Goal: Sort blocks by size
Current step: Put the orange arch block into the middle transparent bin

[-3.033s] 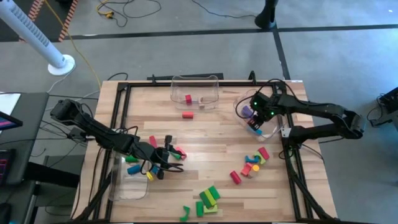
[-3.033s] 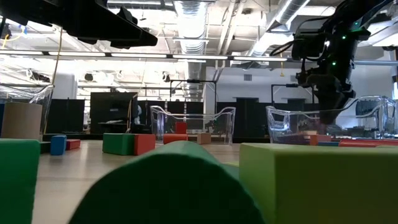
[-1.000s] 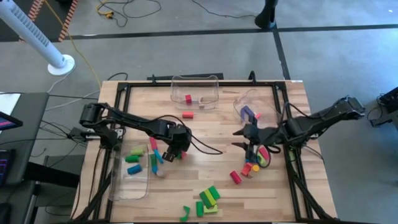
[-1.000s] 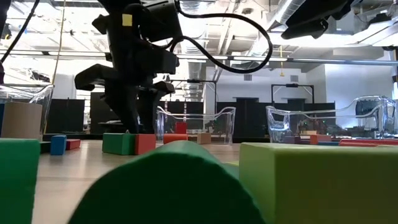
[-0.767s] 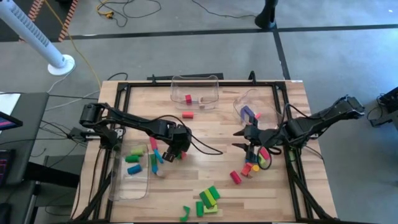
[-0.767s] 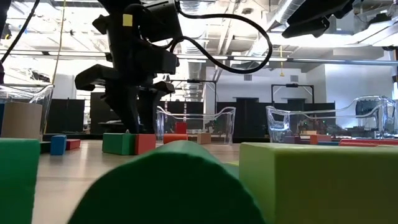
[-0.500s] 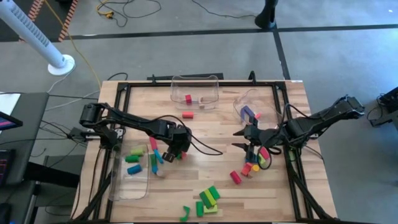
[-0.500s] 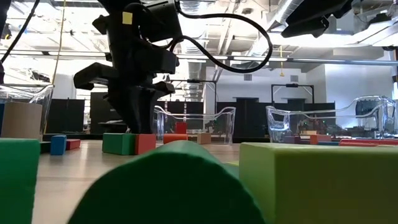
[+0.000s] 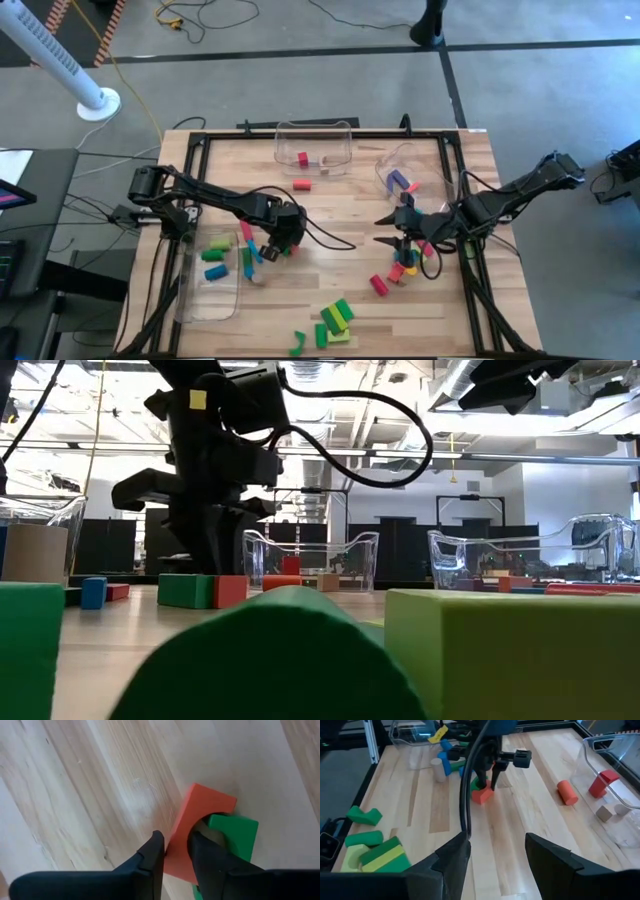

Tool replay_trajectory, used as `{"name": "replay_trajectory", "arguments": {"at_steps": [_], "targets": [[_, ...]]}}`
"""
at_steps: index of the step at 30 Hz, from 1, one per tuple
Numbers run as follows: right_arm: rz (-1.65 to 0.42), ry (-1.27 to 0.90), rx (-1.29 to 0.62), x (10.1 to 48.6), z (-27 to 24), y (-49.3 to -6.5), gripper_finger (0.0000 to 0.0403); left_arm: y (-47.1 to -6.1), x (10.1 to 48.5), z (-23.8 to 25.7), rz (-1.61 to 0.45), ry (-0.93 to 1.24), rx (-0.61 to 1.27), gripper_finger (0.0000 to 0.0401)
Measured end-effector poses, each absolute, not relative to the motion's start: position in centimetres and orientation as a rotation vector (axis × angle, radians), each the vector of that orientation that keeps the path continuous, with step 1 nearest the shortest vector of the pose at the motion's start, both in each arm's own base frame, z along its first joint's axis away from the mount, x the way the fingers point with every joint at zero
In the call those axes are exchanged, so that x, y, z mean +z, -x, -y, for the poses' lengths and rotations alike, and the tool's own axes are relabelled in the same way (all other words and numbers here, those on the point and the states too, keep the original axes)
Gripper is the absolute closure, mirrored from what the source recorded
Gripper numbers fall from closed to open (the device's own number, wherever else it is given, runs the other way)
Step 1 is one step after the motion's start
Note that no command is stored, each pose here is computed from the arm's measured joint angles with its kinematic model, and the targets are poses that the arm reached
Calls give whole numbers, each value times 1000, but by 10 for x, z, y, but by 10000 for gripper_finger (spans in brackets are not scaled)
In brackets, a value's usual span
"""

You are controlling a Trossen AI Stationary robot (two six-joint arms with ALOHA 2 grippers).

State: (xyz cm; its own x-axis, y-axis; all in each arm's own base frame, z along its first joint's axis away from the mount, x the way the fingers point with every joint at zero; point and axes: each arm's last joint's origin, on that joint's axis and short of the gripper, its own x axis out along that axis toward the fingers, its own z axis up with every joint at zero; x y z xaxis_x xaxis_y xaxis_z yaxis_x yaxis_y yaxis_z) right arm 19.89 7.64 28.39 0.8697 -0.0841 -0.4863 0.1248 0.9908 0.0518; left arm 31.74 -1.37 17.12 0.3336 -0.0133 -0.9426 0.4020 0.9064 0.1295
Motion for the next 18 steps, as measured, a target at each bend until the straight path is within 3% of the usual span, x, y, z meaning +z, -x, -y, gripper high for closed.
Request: {"name": "replay_trajectory", "arguments": {"at_steps": [6, 18], "targets": [[-506, -90, -117, 283, -76, -199, 180, -318, 172, 14, -1195, -370, -274, 307], [-556, -72, -125, 271, -81, -209, 180, -327, 147, 14, -1251, -371, -284, 340]]}}
